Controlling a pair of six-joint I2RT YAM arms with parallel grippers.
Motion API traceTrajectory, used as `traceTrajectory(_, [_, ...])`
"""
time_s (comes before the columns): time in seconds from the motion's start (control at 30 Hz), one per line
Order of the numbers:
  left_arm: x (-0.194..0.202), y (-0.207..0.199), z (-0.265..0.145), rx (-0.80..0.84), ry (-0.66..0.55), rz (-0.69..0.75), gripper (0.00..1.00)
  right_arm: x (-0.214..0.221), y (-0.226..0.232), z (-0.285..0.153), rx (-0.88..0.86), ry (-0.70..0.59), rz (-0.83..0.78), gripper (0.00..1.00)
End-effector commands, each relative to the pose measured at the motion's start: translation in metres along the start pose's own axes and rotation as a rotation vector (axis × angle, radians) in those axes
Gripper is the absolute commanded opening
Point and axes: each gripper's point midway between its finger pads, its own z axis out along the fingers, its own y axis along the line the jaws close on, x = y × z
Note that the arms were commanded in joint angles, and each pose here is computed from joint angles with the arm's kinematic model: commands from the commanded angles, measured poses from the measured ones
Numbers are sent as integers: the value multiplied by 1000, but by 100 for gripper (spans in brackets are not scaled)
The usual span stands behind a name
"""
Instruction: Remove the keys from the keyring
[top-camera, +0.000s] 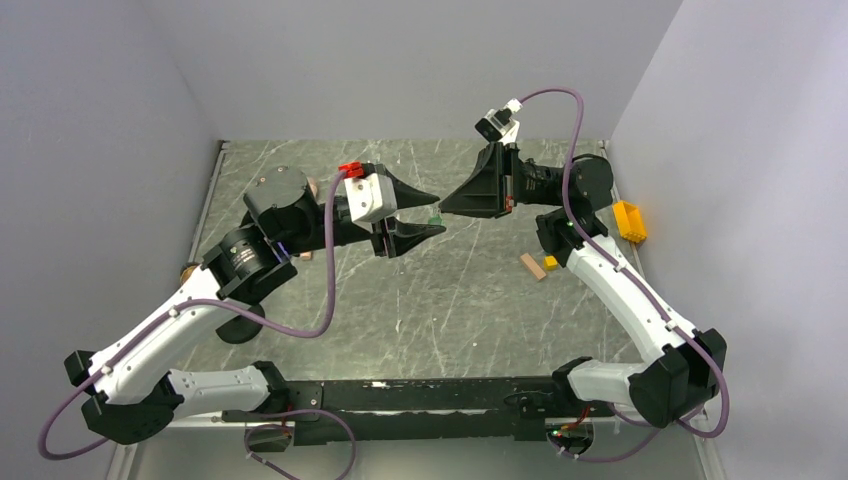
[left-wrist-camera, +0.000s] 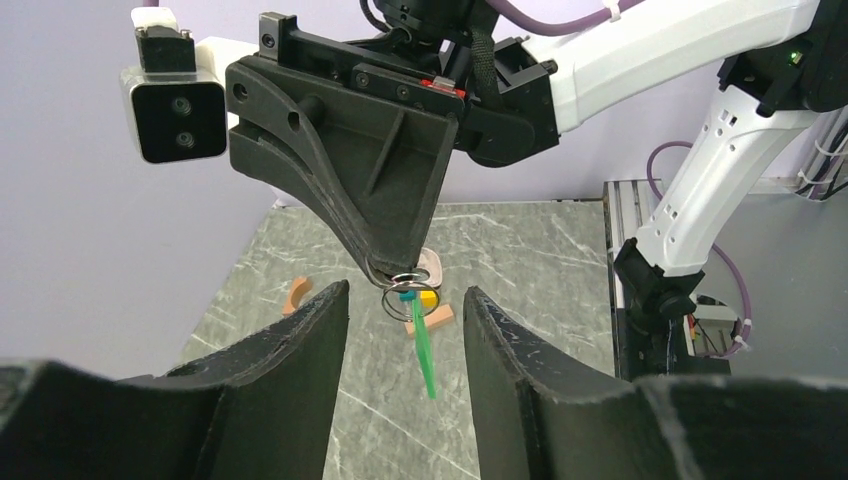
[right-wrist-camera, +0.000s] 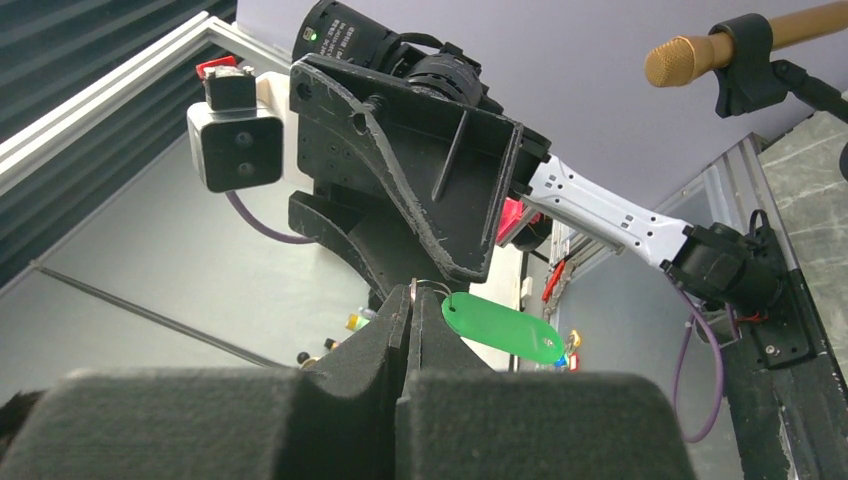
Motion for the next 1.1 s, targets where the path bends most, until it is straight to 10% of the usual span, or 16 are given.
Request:
traceTrajectory(0.0, [-26,2,-5,-11,-55,42,50,-3,19,1,-35,-10,-88,0])
traceTrajectory(0.73, [-20,1,-1,10,-12,10,0,-1,15,1,-23,10,-84,0])
traceTrajectory(1.07, [-16,4,1,-21,19,-79,0,-1,11,1,-10,9,-91,0])
